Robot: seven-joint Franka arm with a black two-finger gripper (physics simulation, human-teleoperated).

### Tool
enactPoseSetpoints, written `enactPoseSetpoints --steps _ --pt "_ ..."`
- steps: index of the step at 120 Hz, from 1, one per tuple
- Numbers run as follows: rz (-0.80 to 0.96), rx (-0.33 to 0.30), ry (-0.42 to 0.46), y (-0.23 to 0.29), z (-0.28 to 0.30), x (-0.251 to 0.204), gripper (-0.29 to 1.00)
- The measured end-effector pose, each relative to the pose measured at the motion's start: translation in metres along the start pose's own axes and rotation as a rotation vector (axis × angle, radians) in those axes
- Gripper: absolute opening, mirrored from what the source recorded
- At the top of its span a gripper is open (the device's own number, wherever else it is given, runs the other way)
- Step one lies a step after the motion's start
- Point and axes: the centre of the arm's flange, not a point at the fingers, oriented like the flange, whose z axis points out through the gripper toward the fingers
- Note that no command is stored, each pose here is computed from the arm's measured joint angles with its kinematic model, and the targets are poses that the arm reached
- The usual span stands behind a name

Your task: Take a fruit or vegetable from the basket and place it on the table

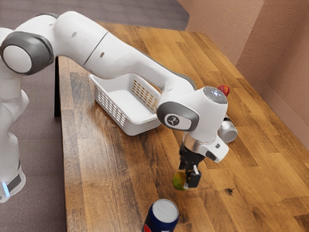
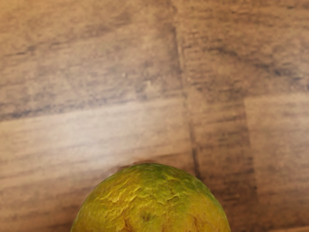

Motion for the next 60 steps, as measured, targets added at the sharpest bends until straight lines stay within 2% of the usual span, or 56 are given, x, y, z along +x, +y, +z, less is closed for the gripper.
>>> enactPoseSetpoints --steps 11,18,26,34,49,60 --pt "-0.007 -0.001 0.019 -0.007 -0.004 0.003 0.64" --pt "-0.052 -0.002 0.051 -0.044 -0.033 0.006 0.66" --pt "-0.145 -0.015 0.113 -0.125 -0.104 0.000 0.68" --pt "-0.249 -0.063 0.140 -0.217 -0.166 -0.012 0.69" --pt "-0.419 -0.149 0.087 -0.378 -0.187 -0.061 0.70" --pt "-0.435 -0.183 0.052 -0.430 -0.187 -0.090 0.70"
